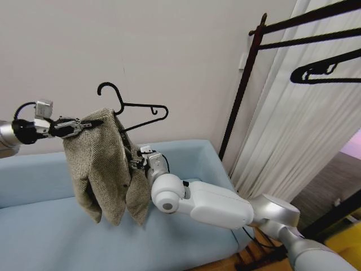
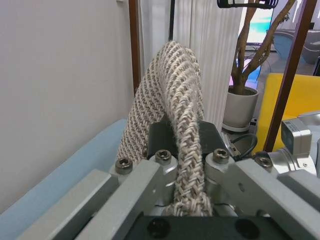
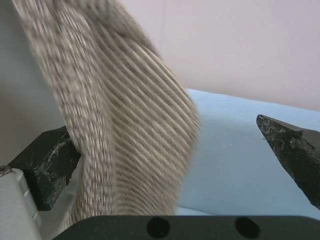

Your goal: Pick up the clothes from the sofa and hang them on the clothes hanger.

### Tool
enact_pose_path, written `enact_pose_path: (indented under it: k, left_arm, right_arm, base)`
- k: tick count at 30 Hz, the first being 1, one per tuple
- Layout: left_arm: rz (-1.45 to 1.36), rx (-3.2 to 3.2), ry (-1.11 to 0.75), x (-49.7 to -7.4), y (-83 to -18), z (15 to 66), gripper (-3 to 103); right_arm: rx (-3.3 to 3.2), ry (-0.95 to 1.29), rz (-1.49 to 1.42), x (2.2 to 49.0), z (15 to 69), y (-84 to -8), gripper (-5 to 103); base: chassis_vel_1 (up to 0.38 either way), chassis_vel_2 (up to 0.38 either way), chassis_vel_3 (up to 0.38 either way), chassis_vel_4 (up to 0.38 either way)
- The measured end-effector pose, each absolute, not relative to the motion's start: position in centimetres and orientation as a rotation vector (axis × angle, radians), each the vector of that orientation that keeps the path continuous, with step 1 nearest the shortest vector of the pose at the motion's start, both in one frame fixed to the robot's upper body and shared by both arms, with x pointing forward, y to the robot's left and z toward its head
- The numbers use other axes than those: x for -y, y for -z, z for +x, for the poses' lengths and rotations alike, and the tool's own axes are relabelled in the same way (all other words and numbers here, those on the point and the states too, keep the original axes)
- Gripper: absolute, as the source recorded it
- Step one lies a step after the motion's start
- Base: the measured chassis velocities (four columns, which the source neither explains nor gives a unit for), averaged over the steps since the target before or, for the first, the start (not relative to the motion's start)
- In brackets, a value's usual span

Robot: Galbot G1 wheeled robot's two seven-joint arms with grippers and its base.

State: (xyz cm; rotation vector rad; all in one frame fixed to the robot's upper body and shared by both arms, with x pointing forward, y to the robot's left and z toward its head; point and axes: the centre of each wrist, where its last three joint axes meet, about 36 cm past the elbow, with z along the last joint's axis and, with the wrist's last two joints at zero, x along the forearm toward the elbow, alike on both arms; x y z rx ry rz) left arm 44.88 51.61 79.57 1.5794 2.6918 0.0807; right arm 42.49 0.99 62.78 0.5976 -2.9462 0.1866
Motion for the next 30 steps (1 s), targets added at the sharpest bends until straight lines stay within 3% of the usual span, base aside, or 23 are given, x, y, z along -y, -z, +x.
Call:
enact_pose_path:
  k: [12, 15, 17, 18, 19, 21, 23, 24, 26, 28, 30]
  left_arm:
    - [1.585, -2.696, -0.068, -51.5, -79.0, 45.0, 5]
    - [1.584, -2.698, -0.070, -51.5, -79.1, 45.0, 5]
    - [1.583, -2.698, -0.069, -51.6, -79.1, 45.0, 5]
    - [1.580, -2.700, -0.069, -51.6, -79.1, 45.0, 5]
    - [1.579, -2.700, -0.069, -51.6, -79.1, 45.0, 5]
    - [1.574, -2.702, -0.068, -51.7, -79.1, 45.0, 5]
    - [1.573, -2.703, -0.068, -51.7, -79.1, 45.0, 5]
    - [1.569, -2.704, -0.067, -51.7, -79.1, 45.0, 5]
    - [1.565, -2.706, -0.067, -51.6, -79.1, 45.0, 5]
    - [1.559, -2.708, -0.065, -51.6, -79.1, 45.0, 5]
    - [1.558, -2.708, -0.065, -51.6, -79.1, 45.0, 5]
  right_arm:
    - [2.991, -0.171, 0.594, -0.2, 43.8, -62.2, 101]
    - [2.994, -0.138, 0.650, -0.3, 44.0, -61.9, 88]
    - [2.992, -0.127, 0.663, -0.3, 44.1, -61.8, 88]
    - [2.990, -0.110, 0.676, -0.2, 44.3, -61.8, 77]
    - [2.988, -0.097, 0.684, -0.2, 44.5, -61.8, 77]
    - [2.979, -0.072, 0.701, -0.2, 44.5, -61.7, 65]
    - [2.975, -0.065, 0.707, -0.2, 44.5, -61.6, 65]
    - [2.969, -0.052, 0.721, -0.3, 44.3, -61.5, 55]
    - [2.963, -0.045, 0.734, -0.4, 44.2, -61.4, 55]
    - [2.952, -0.026, 0.767, -0.8, 43.8, -61.1, 43]
    - [2.948, -0.019, 0.778, -0.9, 43.6, -61.0, 43]
  base:
    - [0.000, 0.000, 0.000, 0.000]
    - [0.000, 0.000, 0.000, 0.000]
    - [0.000, 0.000, 0.000, 0.000]
    - [0.000, 0.000, 0.000, 0.000]
    - [0.000, 0.000, 0.000, 0.000]
    - [0.000, 0.000, 0.000, 0.000]
    - [0.000, 0.000, 0.000, 0.000]
    - [0.000, 0.000, 0.000, 0.000]
    - [0.000, 0.000, 0.000, 0.000]
    - [0.000, 0.000, 0.000, 0.000]
    - [0.000, 0.000, 0.000, 0.000]
